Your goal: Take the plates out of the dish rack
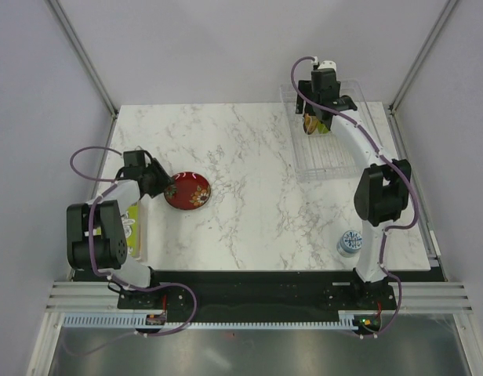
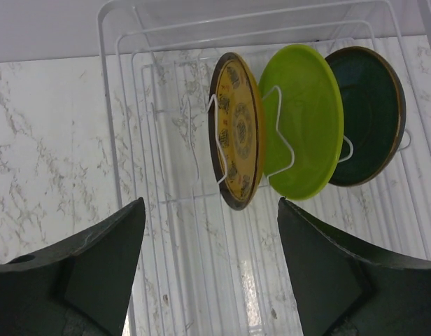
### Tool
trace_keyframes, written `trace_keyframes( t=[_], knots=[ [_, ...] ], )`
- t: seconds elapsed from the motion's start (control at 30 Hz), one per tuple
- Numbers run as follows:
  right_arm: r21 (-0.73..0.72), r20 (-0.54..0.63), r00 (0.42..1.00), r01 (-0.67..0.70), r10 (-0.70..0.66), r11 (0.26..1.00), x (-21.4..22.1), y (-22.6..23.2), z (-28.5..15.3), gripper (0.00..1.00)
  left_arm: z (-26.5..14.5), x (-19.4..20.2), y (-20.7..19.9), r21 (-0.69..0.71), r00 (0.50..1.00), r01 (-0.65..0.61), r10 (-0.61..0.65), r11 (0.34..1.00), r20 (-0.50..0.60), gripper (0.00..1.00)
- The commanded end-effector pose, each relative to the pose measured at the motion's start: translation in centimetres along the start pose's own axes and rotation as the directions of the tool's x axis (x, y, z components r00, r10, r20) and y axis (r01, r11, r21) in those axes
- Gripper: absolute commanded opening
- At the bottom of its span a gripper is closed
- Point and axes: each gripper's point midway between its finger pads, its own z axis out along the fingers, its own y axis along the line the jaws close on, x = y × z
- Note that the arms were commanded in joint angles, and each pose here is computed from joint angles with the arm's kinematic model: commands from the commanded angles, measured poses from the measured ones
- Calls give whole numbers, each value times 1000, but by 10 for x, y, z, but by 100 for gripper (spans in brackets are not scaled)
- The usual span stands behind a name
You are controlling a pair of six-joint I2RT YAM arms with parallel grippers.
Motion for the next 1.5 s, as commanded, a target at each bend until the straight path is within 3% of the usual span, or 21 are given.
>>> trace_keyframes(
  t=[0.0, 0.23, 0.37, 0.47, 0.5, 0.57, 0.6, 0.63, 0.7, 0.83, 0.93, 1.03, 1.07, 1.2, 1.4, 1.43, 1.47],
  knots=[
    [71, 15, 999, 32, -34, 997, -10, -19, 28, 83, 3, -10, 3, -73, 998, -65, 65, 995, 0, 55],
    [86, 26, 999, 33, -36, 996, -17, -30, 67, 81, 9, -16, 12, -206, 993, -121, 122, 971, -11, 55],
    [104, 2, 998, 68, -68, 992, -4, -34, 88, 79, 3, -23, 5, -203, 990, -139, 144, 969, 11, 55],
    [101, -3, 997, 80, -80, 992, -1, -35, 95, 71, -9, -35, -8, -182, 984, -157, 170, 971, 56, 55],
    [95, -1, 997, 82, -82, 992, 0, -35, 96, 58, -12, -38, -10, -176, 983, -158, 172, 972, 70, 55],
    [78, -9, 996, 90, -90, 993, 3, -33, 100, 45, -23, -41, -30, -135, 974, -187, 202, 973, 101, 55],
    [70, -10, 996, 90, -89, 994, 3, -32, 100, 29, -26, -42, -36, -119, 972, -197, 210, 973, 110, 55],
    [67, -11, 996, 89, -89, 994, 4, -32, 100, 18, -29, -43, -40, -109, 970, -200, 213, 974, 118, 55],
    [56, -3, 996, 89, -89, 994, 1, -30, 97, 8, -38, -46, -49, -88, 965, -210, 221, 974, 142, 55],
    [66, 29, 995, 90, -92, 994, -12, -29, 87, 5, -48, -48, -56, -67, 962, -210, 219, 975, 166, 55],
    [151, 74, 988, 121, -133, 981, -26, -30, 71, 2, -53, -47, -61, -56, 959, -213, 220, 975, 176, 55],
    [301, 109, 962, 207, -249, 931, -44, -30, 45, 0, -57, -43, -66, -49, 956, -224, 229, 973, 181, 56],
    [389, 120, 957, 198, -263, 900, -53, -39, 31, 0, -59, -41, -69, -43, 955, -230, 234, 972, 182, 56],
    [517, 167, 932, 195, -321, 834, -71, -26, -8, 0, -65, -39, -74, -33, 951, -242, 244, 970, 190, 60],
    [521, 231, 931, 128, -284, 844, -83, -29, -72, 0, -82, -39, -88, 34, 943, -269, 256, 963, 212, 66],
    [477, 281, 926, 91, -250, 874, -96, -29, -95, 0, -83, -38, -90, 47, 943, -273, 257, 961, 211, 66],
    [431, 263, 939, 91, -222, 898, -81, -26, -96, 1, -86, -37, -94, 66, 943, -277, 258, 959, 212, 66]
  ],
)
